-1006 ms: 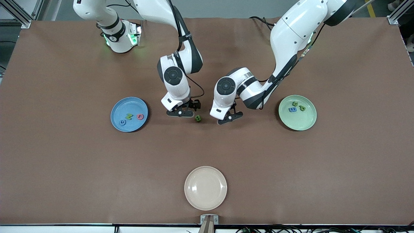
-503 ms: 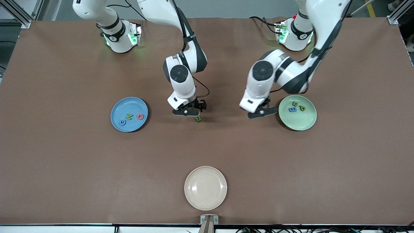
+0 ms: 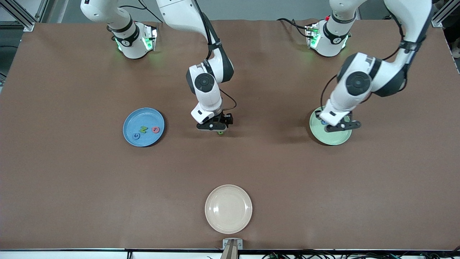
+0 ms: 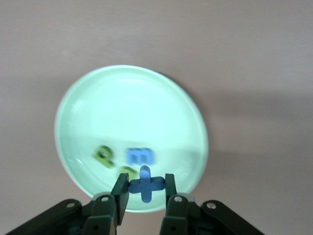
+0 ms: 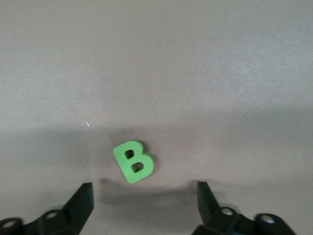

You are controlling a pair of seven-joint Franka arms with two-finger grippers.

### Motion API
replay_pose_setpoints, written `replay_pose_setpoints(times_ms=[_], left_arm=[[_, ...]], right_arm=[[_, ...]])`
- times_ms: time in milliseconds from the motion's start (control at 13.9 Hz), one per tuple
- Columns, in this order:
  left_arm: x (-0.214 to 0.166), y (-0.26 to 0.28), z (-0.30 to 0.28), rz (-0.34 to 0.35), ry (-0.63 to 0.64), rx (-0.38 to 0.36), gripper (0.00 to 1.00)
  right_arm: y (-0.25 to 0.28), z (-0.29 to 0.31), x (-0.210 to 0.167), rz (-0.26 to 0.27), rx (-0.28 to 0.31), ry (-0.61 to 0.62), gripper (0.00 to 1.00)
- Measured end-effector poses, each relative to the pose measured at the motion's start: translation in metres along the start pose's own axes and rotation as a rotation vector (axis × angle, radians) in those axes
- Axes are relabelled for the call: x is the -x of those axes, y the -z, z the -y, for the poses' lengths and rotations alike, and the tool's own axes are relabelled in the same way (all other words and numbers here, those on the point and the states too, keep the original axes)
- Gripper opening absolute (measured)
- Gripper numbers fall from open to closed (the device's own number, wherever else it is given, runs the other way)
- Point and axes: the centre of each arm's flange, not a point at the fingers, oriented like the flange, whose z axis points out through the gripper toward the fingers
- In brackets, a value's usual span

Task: Sort uppercase to blue plate, lowercase to green plate
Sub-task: 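Place the x on the green plate while the right gripper grasps the B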

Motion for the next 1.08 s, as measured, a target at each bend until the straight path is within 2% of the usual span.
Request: replay_pose_setpoints(times_ms=[72,216,431,719,1078], left_arm=[[-0.006,-0.002,0.017,0.001,-0.008,0.008,0.34],[-0.014,-0.007,0.04,-0.005,-0.018,0.032,0.34],[-0.022,-0.027,0.055,-0.009,-0.043,0.058,0.34],[-0.029,-0.06,0.055,0.017,-0.078,0.102,0.34],[-0.039,-0.084,0.055,0.016,-0.083,0.095,0.34]], right_arm=[[-0.001,0.0,0.0,-0.002,-0.001,0.0,0.9],[0.0,0.001,-0.003,-0.006,-0.005,-0.002,0.81],[0.001,0.001,-0.008,-0.011,-0.01,-0.004,0.77],[0.001,0.001,-0.012,-0.012,-0.012,-0.003,0.71],[0.002,0.0,-0.014,-0.017,-0.012,0.008,0.57]])
